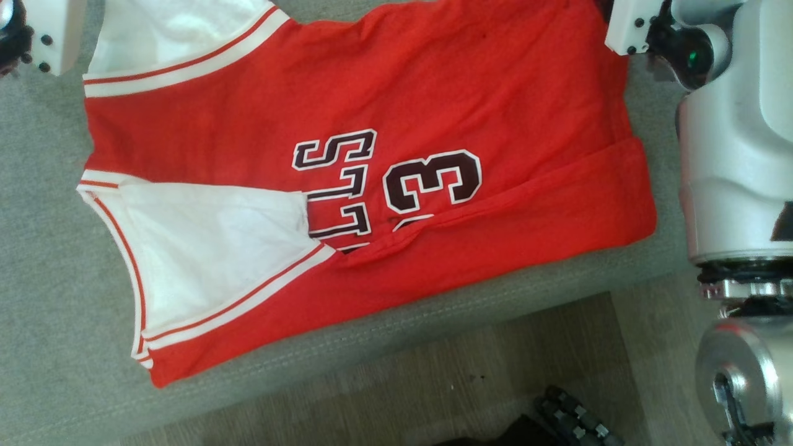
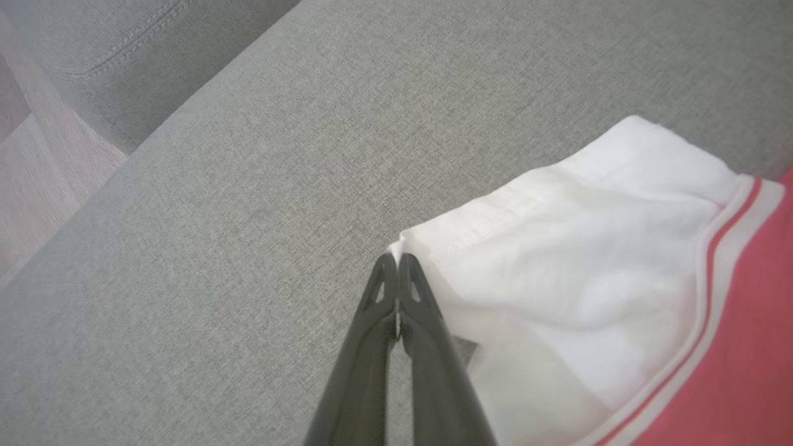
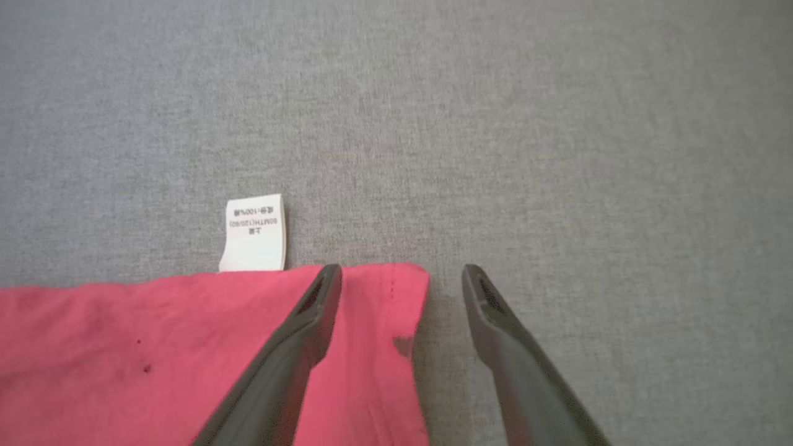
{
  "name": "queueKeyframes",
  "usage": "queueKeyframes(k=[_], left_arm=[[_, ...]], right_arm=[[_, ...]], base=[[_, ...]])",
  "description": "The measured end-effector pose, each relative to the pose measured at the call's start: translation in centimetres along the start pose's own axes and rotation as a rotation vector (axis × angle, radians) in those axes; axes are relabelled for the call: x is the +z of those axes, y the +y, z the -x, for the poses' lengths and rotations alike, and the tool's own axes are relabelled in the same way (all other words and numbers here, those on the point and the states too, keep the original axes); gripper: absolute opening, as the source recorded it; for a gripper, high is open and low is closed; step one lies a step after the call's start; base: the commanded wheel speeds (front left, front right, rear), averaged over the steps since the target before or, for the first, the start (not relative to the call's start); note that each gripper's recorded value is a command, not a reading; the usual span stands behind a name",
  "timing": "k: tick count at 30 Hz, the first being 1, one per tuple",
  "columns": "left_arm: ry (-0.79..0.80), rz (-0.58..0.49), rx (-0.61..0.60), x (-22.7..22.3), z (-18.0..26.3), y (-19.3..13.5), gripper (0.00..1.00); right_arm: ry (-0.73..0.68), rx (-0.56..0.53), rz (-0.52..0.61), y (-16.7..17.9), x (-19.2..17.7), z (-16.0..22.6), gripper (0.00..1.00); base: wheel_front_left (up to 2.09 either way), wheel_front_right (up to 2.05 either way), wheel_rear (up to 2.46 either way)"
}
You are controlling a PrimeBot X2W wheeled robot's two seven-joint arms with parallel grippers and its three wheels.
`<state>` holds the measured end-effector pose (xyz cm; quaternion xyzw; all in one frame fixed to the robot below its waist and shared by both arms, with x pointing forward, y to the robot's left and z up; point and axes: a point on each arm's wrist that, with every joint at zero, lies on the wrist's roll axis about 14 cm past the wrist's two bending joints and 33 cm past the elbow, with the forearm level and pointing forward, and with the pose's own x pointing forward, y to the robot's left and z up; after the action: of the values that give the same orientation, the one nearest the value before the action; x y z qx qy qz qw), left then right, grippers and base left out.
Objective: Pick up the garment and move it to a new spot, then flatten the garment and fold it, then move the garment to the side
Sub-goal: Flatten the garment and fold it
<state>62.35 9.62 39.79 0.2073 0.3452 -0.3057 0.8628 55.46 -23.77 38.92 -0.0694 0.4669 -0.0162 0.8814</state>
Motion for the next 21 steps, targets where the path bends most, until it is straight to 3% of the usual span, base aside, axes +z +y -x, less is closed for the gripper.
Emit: queueKeyframes(k=[7, 8, 9, 11, 16, 21], left_arm=[[0.015, -0.003, -0.01, -0.3, 0.1, -0.4, 0.0], [0.016, -0.003, -0.011, -0.3, 0.1, -0.4, 0.0], [0.019, -0.003, -0.012, -0.4, 0.1, -0.5, 0.0], [0.025, -0.004, -0.012, -0.6, 0.1, -0.5, 0.0], [0.006, -0.01, 0.002, -0.7, 0.4, 0.0, 0.0], [-0.118, -0.043, 0.055, 1.5, 1.1, 1.6, 0.0]], right_arm=[[0.077, 0.0, -0.011, -0.3, -0.6, 0.0, 1.0], [0.081, 0.001, -0.011, -0.3, -0.6, 0.0, 0.94], [0.09, 0.002, -0.01, -0.2, -0.6, 0.0, 0.75], [0.094, 0.009, -0.013, 0.0, -0.5, 0.0, 0.0], [0.112, 0.022, -0.01, 0.6, -0.9, -0.6, 0.0], [-0.047, 0.03, -0.045, 0.6, 1.9, -0.6, 0.0]], base=[[0.0, 0.0, 0.0], [0.0, 0.0, 0.0], [0.0, 0.0, 0.0], [0.0, 0.0, 0.0], [0.0, 0.0, 0.0], [0.0, 0.0, 0.0]])
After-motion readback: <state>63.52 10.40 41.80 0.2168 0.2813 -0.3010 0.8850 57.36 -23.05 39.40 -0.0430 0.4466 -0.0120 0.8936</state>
